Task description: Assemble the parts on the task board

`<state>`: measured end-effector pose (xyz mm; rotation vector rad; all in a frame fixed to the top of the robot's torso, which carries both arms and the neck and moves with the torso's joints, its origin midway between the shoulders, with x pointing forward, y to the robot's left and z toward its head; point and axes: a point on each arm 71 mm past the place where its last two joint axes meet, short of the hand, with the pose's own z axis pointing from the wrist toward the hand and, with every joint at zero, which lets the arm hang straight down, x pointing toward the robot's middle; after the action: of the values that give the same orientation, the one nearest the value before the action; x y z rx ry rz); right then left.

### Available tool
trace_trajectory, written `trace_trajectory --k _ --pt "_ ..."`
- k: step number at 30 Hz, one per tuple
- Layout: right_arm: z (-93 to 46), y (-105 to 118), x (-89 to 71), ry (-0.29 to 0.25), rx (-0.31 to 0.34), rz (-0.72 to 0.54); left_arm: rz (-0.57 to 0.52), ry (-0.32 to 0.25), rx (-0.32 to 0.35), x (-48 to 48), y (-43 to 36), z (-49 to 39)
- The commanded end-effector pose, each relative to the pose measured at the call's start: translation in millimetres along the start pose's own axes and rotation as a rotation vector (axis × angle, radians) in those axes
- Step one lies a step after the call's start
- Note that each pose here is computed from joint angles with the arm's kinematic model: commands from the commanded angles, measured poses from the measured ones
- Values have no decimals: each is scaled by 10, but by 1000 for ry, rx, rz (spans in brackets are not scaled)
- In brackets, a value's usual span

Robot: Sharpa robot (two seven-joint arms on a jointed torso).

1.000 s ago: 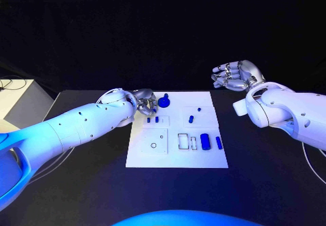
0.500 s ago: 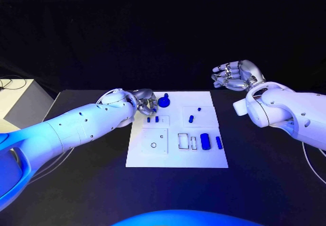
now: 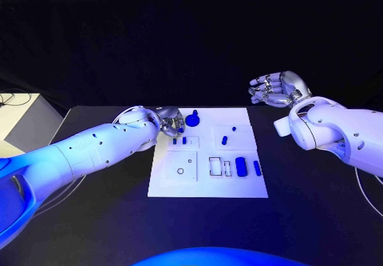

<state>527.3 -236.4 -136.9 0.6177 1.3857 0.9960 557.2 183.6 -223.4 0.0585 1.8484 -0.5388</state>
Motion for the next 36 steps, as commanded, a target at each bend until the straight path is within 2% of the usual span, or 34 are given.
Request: trace_trajectory --k 1,11,16,27,32,36 --pt "0 9 12 12 -10 0 5 0 1 -2 -5 2" --pt "0 9 13 12 -10 0 5 8 -6 3 5 2" --pt "0 8 12 13 -9 0 6 6 -19 -2 37 2" --pt "3 -12 12 41 -3 -25 9 -19 -66 -46 222 -15" --pt "6 -8 22 82 -32 -94 3 -53 -76 -99 298 -33" --pt "13 -12 42 134 -61 -191 -41 -148 -71 -227 365 -65"
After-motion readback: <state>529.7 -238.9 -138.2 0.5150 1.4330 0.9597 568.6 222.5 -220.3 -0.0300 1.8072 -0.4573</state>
